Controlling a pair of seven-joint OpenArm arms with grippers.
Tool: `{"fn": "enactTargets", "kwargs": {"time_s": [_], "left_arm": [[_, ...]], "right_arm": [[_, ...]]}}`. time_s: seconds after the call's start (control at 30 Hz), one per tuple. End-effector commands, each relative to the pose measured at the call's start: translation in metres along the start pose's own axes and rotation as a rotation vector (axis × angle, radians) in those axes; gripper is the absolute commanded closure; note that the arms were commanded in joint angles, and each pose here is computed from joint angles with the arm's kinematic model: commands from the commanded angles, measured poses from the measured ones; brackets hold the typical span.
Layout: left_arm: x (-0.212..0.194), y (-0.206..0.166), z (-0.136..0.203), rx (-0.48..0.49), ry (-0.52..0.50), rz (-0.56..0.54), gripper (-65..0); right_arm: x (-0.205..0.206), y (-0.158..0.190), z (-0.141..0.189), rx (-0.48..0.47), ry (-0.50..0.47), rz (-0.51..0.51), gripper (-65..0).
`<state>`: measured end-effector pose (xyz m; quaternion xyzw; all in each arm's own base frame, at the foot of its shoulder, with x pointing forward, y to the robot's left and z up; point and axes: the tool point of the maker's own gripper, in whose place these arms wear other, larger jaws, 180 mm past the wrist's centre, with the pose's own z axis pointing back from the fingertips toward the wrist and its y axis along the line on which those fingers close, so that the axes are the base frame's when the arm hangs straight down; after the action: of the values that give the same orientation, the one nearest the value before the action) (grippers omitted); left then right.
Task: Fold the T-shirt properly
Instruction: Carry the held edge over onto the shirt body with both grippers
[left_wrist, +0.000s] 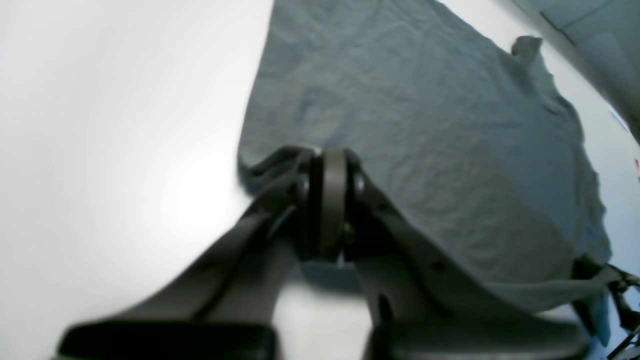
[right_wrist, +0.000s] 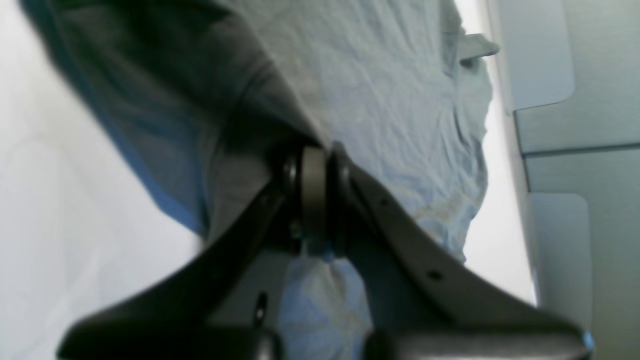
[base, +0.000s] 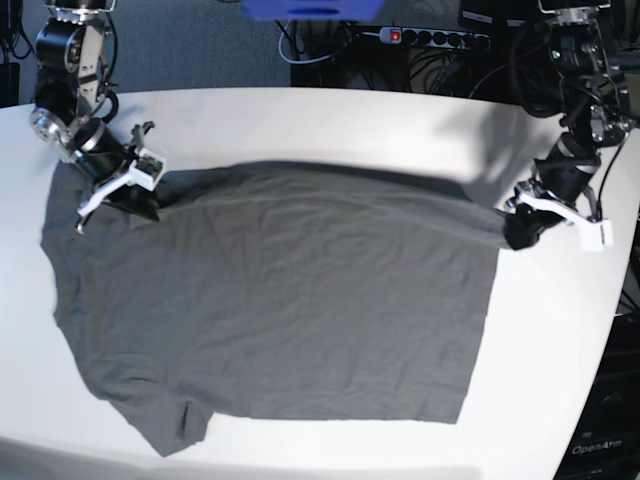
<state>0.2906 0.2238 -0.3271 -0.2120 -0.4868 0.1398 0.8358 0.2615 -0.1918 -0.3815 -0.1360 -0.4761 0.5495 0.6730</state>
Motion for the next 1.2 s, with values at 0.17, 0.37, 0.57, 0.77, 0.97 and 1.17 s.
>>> {"fn": "enactTargets", "kwargs": {"time_s": [0.17,0.37,0.57,0.77,0.97,1.17], "left_arm": [[0.026,-0.012,-0.002,-0.038,-0.072,-0.025,-2.6],[0.029,-0.01,-0.004,-0.034,-0.078,-0.029,-2.6],[0.035,-0.012,-0.006,-0.037,-0.091,-0.033,-2.6],[0.043,-0.013,-0.01,-0.043,-0.108,-0.034,-2.6],[0.048,-0.006,-0.022,-0.034,-0.11,-0.013,-2.6],[0.062,-0.009,-0.027,-0.045,-0.136,-0.019,-2.6]], "right_arm": [[0.007,-0.025,-0.002,-0.06,-0.034,0.028,-1.0],[0.009,-0.042,-0.006,-0.093,-0.042,0.048,-1.0],[0.008,-0.053,-0.012,-0.111,-0.044,0.047,-1.0],[0.004,-0.056,-0.016,-0.113,-0.041,0.038,-1.0],[0.002,-0.066,-0.017,-0.125,-0.041,0.054,-1.0],[0.004,-0.071,-0.018,-0.133,-0.047,0.058,-1.0]]}}
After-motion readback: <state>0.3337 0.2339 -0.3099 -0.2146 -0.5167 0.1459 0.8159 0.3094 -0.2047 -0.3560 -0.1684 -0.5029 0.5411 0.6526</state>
